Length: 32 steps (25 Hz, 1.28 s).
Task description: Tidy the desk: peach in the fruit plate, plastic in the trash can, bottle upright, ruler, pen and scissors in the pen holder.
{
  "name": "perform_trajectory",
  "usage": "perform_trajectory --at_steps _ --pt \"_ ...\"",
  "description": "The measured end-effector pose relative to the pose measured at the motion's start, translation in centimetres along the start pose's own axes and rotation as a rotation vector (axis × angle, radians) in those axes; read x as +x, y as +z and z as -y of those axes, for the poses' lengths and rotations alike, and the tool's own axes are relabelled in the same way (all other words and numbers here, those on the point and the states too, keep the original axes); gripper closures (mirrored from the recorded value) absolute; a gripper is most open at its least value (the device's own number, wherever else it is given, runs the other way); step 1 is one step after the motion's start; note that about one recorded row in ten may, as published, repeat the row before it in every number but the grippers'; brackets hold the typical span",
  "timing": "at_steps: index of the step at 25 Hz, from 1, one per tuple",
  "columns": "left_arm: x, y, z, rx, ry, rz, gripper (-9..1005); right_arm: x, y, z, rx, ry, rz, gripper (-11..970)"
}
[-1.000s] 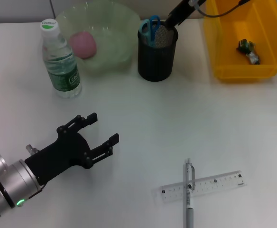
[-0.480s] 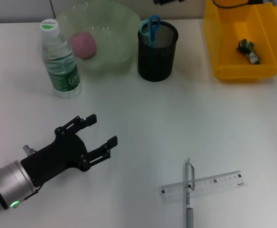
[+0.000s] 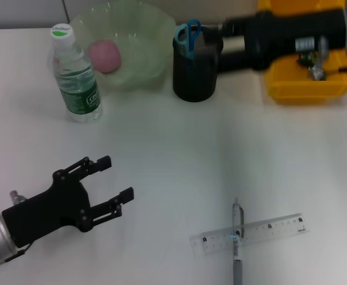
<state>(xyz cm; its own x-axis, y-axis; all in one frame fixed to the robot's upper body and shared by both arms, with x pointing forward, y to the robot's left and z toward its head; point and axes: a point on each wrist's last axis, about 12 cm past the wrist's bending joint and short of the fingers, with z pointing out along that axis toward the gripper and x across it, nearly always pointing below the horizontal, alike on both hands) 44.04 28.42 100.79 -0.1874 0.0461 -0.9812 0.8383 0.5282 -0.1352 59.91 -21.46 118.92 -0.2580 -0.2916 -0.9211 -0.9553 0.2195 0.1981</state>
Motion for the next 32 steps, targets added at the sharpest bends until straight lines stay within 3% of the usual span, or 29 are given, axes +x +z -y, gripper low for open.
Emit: perform_trajectory --at_steps 7,15,32 --pt "-0.1 -0.6 0.5 0.09 0.001 -0.034 194 2.5 1.0 -1.4 -0.125 -0.047 -0.094 254" --pt "-0.3 -0.7 1.1 0.194 0.025 -0.066 194 3.9 2.5 -2.2 -0.192 -0.073 -0.182 255" --pt "-0.1 -0.6 1.3 0.224 0.029 -0.09 195 4.7 3.8 -2.8 -0.231 -0.088 -0.231 258"
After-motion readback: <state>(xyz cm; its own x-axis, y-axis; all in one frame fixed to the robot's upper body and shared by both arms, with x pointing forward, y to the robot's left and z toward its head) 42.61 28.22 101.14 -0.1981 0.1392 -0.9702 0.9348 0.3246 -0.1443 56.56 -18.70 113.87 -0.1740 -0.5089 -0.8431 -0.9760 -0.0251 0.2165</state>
